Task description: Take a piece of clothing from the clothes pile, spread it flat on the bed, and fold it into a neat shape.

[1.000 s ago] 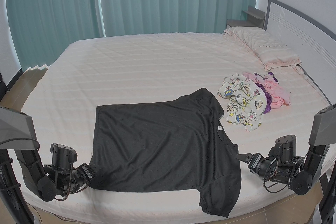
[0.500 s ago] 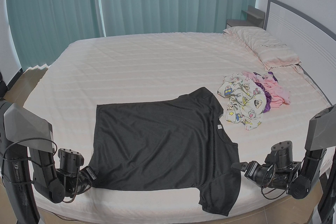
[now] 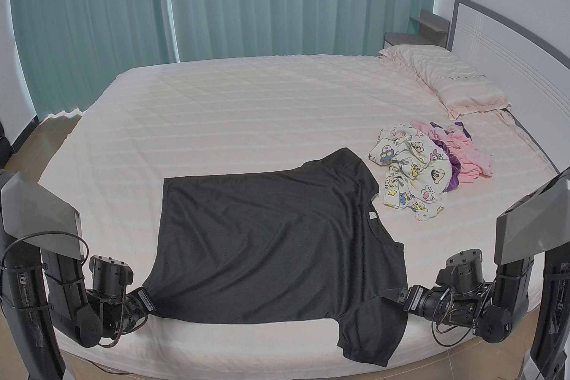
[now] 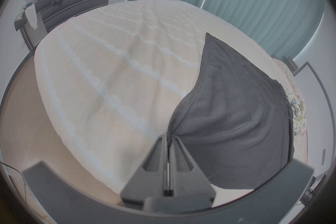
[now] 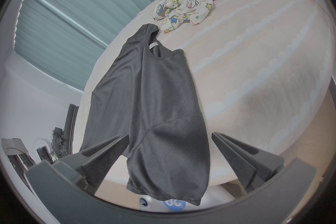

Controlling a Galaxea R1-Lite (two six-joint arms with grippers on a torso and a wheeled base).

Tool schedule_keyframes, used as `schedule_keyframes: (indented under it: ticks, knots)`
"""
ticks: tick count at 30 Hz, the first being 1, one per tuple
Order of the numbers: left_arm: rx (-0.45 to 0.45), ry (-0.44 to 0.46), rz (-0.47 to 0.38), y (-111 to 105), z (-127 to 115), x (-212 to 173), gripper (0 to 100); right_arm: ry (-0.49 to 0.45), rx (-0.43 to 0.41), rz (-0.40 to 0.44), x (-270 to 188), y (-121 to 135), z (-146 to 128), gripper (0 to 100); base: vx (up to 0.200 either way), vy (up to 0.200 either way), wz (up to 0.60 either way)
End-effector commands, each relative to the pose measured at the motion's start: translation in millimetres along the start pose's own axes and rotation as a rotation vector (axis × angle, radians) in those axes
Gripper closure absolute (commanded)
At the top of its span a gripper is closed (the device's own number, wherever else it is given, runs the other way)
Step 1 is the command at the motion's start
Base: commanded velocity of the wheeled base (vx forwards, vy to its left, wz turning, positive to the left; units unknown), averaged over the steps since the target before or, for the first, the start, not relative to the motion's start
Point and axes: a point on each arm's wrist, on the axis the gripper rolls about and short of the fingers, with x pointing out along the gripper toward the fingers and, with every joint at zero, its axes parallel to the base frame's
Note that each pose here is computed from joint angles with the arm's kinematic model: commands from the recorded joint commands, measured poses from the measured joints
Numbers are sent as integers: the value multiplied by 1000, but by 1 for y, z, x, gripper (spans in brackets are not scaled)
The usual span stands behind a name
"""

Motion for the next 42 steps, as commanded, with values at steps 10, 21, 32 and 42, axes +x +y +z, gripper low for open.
schedule_keyframes:
  ticks: [10,21,32,42]
  knots:
    - [0,0,-5,0,0,-2,100,-82,-39,1,40,-7,19,100,0,0,0]
    - [-5,32,-27,-1,-3,1,100,-208,-219,66,56,-7,56,100,0,0,0]
    - [0,54,-18,0,-7,7,100,-220,-280,69,72,-10,61,0,0,0,0]
    - [1,62,-23,0,-8,7,100,-240,-148,63,20,-46,74,0,0,0,0]
